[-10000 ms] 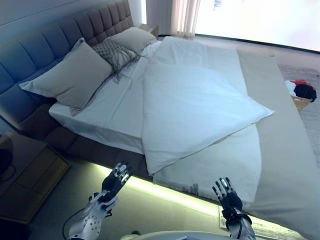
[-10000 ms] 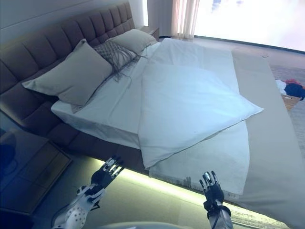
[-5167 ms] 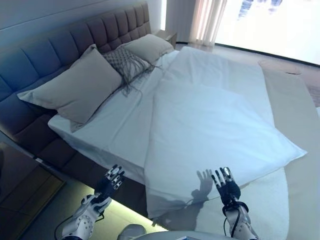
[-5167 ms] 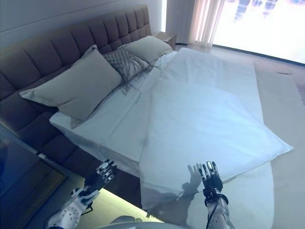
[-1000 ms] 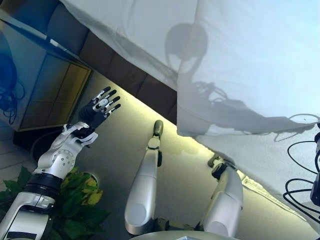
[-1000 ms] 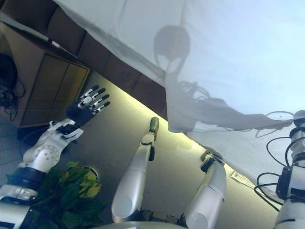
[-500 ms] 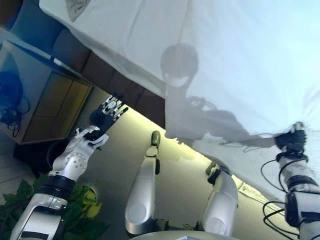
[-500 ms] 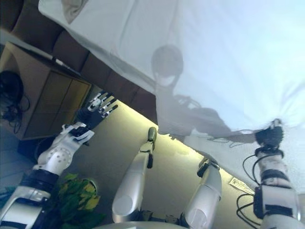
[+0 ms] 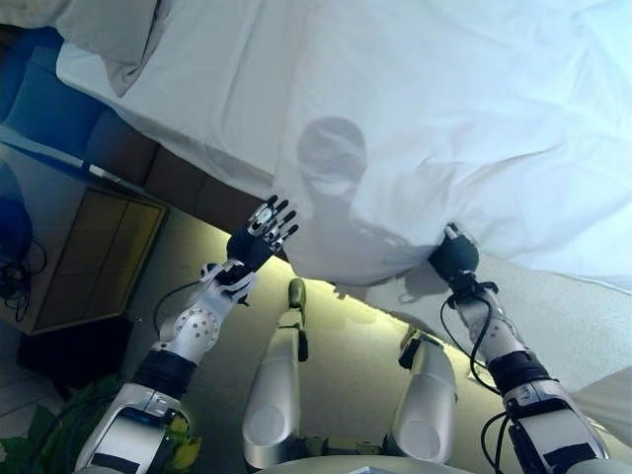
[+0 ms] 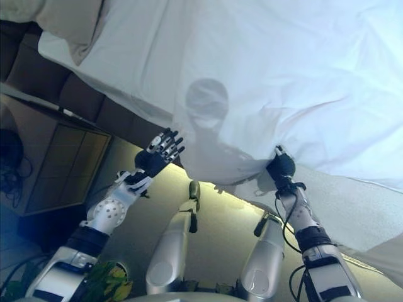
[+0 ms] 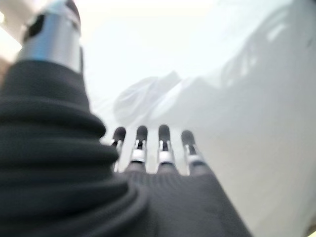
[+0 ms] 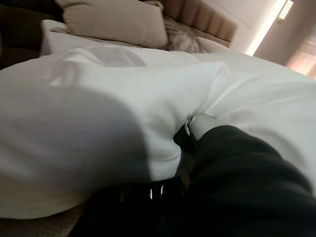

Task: Make the bed neatly

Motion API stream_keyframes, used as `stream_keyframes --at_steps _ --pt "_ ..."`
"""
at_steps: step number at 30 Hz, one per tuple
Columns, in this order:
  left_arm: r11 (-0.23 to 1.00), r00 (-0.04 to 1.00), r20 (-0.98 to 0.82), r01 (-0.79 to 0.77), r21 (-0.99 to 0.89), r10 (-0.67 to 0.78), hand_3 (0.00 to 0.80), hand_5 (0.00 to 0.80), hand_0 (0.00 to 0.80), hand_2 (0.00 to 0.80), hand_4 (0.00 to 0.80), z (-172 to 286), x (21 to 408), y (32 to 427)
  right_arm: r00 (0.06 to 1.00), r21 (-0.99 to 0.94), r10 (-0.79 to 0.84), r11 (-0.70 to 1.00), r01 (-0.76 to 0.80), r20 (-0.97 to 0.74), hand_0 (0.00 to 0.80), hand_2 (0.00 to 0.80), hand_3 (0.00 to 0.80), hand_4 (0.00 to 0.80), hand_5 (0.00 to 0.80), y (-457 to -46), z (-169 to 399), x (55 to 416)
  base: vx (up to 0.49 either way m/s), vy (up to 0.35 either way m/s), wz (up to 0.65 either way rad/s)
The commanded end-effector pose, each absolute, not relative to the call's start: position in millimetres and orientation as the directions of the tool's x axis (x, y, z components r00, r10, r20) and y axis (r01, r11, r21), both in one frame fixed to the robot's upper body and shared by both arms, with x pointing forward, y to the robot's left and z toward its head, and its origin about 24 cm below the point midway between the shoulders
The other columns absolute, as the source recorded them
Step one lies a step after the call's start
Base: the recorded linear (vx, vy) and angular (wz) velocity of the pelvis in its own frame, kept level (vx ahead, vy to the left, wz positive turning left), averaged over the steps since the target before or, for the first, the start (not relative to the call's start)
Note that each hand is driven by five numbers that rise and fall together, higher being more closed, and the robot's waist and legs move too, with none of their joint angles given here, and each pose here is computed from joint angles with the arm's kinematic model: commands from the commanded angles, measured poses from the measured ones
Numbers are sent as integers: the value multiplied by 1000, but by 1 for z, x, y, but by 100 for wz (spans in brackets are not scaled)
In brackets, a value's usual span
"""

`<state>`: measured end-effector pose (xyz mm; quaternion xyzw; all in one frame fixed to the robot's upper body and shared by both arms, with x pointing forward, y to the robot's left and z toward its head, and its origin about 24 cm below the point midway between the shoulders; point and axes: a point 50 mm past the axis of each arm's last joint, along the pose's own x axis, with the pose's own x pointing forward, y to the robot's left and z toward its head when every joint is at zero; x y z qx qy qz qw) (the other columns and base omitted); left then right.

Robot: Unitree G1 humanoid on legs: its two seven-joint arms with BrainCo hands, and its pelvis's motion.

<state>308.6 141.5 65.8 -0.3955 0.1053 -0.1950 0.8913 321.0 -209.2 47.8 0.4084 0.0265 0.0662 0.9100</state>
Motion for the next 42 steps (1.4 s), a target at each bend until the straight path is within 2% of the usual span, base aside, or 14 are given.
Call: stream_keyframes --at_steps 1,5,9,11,15,19,22,28,29,34,42 --pt "588 866 -113 229 -776 -487 0 0 0 0 0 58 309 124 968 719 208 651 -243 139 800 800 800 800 800 -177 83 333 4 -86 0" --pt "562 790 -240 155 -812 -565 0 0 0 0 0 37 298 108 970 726 180 644 -241 162 800 800 800 800 800 -173 93 335 -14 -106 0" --pt "591 699 -367 97 -801 -614 0 0 0 0 0 12 283 99 974 731 146 644 -227 174 800 800 800 800 800 -178 100 339 -14 -89 -3" --pt "584 616 -425 70 -809 -663 0 0 0 0 0 -1 272 95 975 741 132 635 -221 177 800 800 800 800 800 -182 102 341 -7 -85 -2" --pt "537 487 -473 -10 -844 -735 0 0 0 0 0 -21 254 84 975 756 127 616 -221 182 800 800 800 800 800 -182 105 344 9 -76 3" --pt "463 425 -465 -117 -879 -776 0 0 0 0 0 -27 248 71 975 783 119 580 -223 190 800 800 800 800 800 -179 107 349 4 -95 0" --pt "429 447 -469 -194 -882 -761 0 0 0 0 0 -28 254 63 972 804 127 546 -237 200 800 800 800 800 800 -172 109 352 21 -115 -3" --pt "243 639 -398 -319 -916 -658 0 0 0 0 0 -10 285 46 962 834 139 480 -274 236 800 800 800 800 800 -156 113 352 20 -33 -7" --pt "179 687 -380 -348 -920 -620 0 0 0 0 0 -6 291 43 958 832 139 475 -287 251 800 800 800 800 800 -153 117 352 16 41 0" --pt "52 783 -305 -331 -942 -542 0 0 0 0 0 9 300 26 946 820 120 473 -322 302 800 800 800 800 800 -147 126 345 41 19 2" --pt "-43 897 -182 -217 -975 -403 0 0 0 0 0 47 319 22 934 795 127 495 -350 333 800 800 800 800 800 -142 134 341 4 69 2"
